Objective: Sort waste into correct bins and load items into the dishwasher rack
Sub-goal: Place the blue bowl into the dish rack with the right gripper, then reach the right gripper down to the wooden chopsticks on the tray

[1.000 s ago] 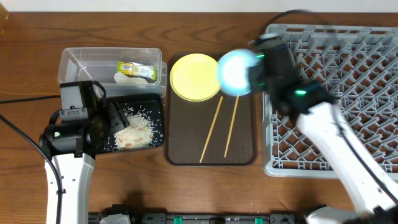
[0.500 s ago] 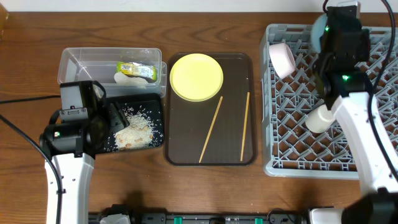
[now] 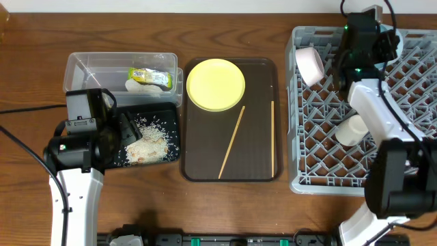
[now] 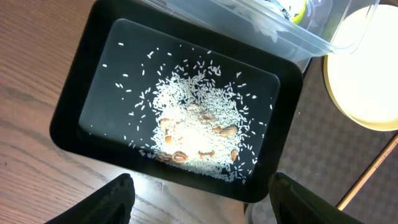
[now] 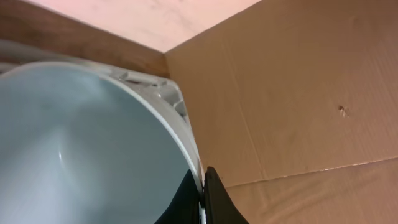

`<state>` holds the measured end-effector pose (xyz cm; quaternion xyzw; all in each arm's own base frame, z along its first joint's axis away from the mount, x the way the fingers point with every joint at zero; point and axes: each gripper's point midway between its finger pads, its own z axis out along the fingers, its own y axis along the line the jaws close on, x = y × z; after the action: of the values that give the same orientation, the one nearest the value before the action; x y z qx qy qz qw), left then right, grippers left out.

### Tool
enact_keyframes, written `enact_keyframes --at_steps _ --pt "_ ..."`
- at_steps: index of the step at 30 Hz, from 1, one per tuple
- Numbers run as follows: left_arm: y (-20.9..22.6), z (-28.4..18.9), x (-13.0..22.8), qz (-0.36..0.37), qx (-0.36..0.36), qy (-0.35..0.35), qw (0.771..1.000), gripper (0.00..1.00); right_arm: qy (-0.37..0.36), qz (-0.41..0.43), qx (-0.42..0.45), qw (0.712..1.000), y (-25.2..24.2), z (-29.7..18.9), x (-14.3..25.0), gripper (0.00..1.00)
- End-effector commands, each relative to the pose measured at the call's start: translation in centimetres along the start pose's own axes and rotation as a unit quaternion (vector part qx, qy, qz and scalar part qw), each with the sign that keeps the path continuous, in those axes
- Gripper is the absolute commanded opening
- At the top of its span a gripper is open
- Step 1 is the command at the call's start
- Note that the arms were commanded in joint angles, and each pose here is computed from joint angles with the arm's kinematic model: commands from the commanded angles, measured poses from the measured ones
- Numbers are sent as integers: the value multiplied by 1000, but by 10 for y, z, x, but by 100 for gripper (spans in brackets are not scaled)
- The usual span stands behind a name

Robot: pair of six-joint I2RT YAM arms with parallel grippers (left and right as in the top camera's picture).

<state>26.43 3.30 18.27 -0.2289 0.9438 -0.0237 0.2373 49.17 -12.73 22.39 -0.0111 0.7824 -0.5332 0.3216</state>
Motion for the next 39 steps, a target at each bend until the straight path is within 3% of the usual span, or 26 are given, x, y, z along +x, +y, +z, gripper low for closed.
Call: enact_keyframes --at_steps 1,20,30,33,37,39 --pt "2 -1 -3 -6 -3 -3 1000 72 19 -22 12 1000 12 7 8 1" --pt "1 -1 -3 -6 -1 -3 1000 72 3 -8 -32 999 83 -18 3 2" --pt "1 -1 -2 -6 -1 -2 1000 72 33 45 -94 994 110 -51 22 13" --pt "1 -1 -2 -6 -1 -2 1000 72 33 61 -157 985 112 -66 21 23" --pt "1 -1 -2 -5 -1 -3 1000 72 6 100 -230 968 90 -93 3 45" --pt "1 -1 -2 -5 -1 -2 1000 72 -18 114 -282 952 79 -117 -8 51"
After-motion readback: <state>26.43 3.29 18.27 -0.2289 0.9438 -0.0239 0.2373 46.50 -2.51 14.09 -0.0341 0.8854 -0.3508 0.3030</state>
